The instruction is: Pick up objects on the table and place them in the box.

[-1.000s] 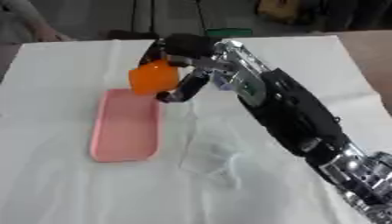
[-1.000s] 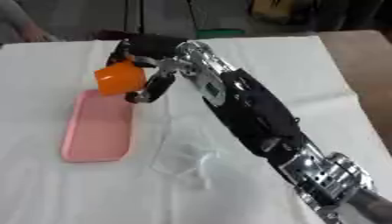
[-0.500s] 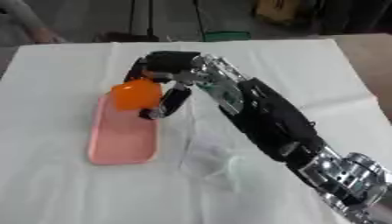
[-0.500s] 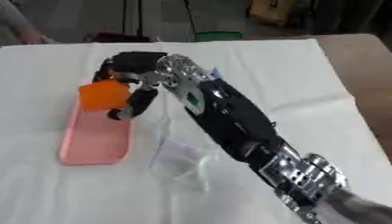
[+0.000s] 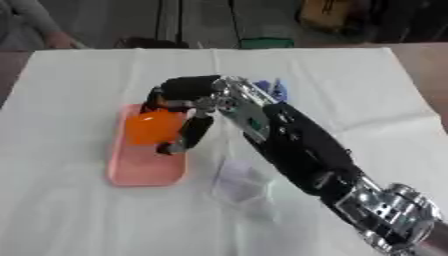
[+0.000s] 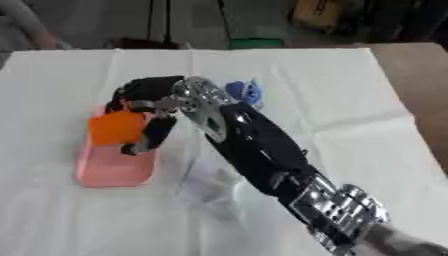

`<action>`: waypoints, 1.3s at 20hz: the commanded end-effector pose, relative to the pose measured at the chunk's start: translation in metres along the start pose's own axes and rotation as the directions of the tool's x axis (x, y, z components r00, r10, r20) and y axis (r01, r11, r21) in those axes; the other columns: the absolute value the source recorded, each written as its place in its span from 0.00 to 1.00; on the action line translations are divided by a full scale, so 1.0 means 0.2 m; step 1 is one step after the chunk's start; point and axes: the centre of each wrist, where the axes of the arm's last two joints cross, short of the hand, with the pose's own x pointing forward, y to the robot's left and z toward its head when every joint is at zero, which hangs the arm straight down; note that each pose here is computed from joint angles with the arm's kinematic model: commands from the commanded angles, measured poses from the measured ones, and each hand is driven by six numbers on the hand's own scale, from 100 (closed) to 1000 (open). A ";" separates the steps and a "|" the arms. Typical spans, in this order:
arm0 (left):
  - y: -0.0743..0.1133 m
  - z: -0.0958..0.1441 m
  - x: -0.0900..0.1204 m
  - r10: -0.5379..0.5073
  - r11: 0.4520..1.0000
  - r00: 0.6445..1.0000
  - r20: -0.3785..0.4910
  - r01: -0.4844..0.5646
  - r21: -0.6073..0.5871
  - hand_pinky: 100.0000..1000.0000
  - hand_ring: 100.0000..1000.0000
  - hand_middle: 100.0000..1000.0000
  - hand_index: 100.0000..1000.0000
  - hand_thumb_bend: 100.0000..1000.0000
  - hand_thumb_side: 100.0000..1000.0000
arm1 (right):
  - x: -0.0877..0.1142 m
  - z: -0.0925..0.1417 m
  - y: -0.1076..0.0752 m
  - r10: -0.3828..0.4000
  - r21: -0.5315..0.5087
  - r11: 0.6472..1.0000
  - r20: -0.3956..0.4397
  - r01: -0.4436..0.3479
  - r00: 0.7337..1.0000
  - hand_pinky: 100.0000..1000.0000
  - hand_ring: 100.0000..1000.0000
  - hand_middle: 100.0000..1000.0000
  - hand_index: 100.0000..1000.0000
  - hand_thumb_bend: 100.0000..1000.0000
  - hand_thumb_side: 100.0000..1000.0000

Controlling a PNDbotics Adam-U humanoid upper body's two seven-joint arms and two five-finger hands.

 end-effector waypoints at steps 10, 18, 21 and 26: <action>-0.01 -0.04 0.05 0.010 0.999 0.999 0.040 -0.009 -0.038 0.53 0.72 0.88 0.85 0.09 0.85 | 0.01 0.00 -0.05 0.029 -0.031 0.999 0.032 -0.028 0.999 0.57 0.64 0.74 0.84 0.00 0.64; -0.01 -0.04 0.04 0.008 0.999 0.999 0.040 -0.007 -0.038 0.53 0.72 0.88 0.85 0.09 0.85 | 0.01 -0.01 -0.03 0.026 -0.029 0.999 0.033 -0.025 0.999 0.57 0.65 0.74 0.84 0.00 0.63; -0.02 -0.04 0.05 0.010 0.999 0.999 0.042 -0.008 -0.045 0.53 0.72 0.88 0.85 0.09 0.85 | 0.01 -0.03 -0.03 0.032 -0.030 0.999 0.037 -0.031 0.999 0.60 0.69 0.77 0.86 0.00 0.63; -0.02 -0.04 0.05 0.012 0.999 0.999 0.046 -0.009 -0.050 0.53 0.72 0.88 0.85 0.09 0.86 | 0.01 -0.05 0.01 0.073 0.015 0.997 0.028 -0.073 0.997 0.78 0.85 0.88 0.93 0.00 0.72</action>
